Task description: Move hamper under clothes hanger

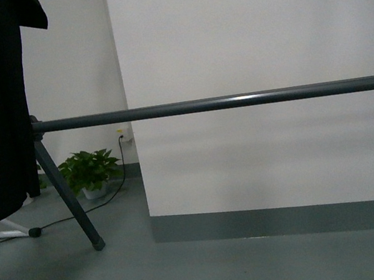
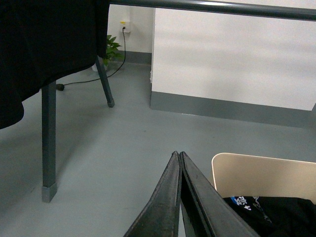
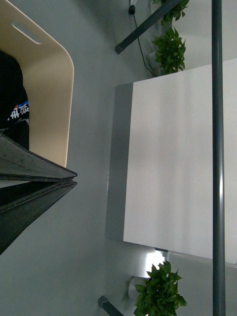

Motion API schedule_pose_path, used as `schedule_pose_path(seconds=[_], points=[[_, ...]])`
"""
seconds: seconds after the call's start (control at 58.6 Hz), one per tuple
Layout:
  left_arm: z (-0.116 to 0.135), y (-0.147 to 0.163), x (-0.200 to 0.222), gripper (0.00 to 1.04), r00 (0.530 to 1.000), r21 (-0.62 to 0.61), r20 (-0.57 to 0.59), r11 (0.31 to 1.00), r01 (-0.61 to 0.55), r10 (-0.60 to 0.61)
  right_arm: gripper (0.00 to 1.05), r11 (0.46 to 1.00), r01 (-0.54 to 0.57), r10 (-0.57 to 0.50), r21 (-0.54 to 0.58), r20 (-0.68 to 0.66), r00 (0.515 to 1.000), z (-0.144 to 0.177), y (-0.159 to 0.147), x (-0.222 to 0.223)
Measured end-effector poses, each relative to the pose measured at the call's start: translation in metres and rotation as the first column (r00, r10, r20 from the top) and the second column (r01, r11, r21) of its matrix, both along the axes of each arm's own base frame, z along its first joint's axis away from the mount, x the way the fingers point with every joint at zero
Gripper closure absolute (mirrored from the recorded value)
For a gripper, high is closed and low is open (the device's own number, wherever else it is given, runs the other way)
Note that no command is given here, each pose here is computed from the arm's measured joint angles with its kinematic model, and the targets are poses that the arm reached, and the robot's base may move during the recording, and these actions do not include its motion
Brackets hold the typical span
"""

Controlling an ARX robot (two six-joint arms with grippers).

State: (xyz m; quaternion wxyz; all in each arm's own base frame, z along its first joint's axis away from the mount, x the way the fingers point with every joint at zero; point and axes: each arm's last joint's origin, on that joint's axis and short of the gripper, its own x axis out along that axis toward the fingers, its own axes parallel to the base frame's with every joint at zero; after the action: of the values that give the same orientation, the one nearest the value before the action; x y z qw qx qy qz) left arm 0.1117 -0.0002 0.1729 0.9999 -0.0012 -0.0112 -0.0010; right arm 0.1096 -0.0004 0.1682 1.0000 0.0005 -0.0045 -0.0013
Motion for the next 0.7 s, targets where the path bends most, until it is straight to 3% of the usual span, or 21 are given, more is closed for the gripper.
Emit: schedule_pose_path(seconds=[0.699], points=[[-0.003, 0.0, -0.015, 1.01, 1.0, 0.0, -0.007, 1.0, 0.0, 0.0, 1.03, 1.0, 0.0, 0.0, 0.0, -0.006, 1.0, -0.003, 0.0, -0.012]])
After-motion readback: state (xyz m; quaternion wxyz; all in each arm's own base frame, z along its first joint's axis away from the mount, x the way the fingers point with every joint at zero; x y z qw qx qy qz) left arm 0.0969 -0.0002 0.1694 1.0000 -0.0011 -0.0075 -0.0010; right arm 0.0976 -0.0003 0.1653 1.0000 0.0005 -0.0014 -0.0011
